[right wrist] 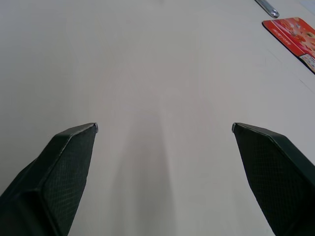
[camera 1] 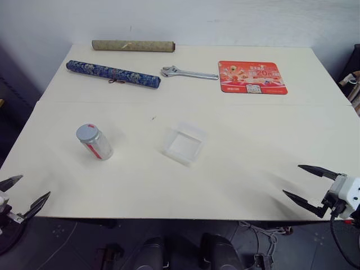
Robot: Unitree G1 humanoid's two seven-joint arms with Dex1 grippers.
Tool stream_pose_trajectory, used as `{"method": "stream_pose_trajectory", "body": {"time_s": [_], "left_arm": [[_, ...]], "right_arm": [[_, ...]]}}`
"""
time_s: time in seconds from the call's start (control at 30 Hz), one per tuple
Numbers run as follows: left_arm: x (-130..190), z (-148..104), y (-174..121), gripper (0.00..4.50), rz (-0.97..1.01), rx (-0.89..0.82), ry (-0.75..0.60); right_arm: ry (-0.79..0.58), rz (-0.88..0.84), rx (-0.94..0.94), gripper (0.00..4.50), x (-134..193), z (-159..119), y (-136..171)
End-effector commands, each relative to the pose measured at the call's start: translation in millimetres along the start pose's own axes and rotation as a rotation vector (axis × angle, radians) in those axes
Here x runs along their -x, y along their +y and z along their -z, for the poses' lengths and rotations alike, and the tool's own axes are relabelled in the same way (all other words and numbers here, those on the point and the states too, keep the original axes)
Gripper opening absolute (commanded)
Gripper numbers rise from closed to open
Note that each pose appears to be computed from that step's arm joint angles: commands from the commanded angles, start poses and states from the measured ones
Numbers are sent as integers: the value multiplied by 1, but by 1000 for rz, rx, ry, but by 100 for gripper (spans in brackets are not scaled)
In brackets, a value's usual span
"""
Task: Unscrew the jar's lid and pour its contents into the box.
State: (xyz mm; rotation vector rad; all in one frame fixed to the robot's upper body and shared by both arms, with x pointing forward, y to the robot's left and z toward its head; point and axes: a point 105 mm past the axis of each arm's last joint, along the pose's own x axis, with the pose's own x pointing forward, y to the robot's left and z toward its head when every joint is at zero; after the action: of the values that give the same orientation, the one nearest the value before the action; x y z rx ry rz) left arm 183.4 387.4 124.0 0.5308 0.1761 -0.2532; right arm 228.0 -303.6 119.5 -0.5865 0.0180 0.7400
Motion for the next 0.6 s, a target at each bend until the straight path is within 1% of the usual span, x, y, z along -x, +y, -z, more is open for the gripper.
{"method": "stream_pose_trajectory", "body": {"time_s": [0.03,0.1,0.2,0.23,0.3,0.37,0.47,0.53,0.6], "left_arm": [[3,-6,5,448,-32,-2,-30],[4,-6,9,448,-66,57,-49],[15,-3,21,448,-143,205,-67],[21,-3,27,448,-181,263,-88],[34,7,35,448,-245,329,-67],[42,15,34,448,-274,357,-40],[43,16,25,448,-259,371,-34],[39,9,17,448,-224,365,-51],[30,-2,7,448,-181,340,-78]], "right_arm": [[-28,9,4,450,-3,-8,-2],[-69,56,-47,450,-8,-14,-8],[-142,36,-78,450,-23,-31,-5],[-184,13,-83,450,-30,-40,-1],[-336,-19,-79,450,-44,-65,8],[-451,-62,-83,450,-57,-85,18],[-580,-140,-67,450,-72,-107,33],[-617,-171,-63,450,-76,-112,38],[-630,-194,-65,450,-78,-111,42]]}}
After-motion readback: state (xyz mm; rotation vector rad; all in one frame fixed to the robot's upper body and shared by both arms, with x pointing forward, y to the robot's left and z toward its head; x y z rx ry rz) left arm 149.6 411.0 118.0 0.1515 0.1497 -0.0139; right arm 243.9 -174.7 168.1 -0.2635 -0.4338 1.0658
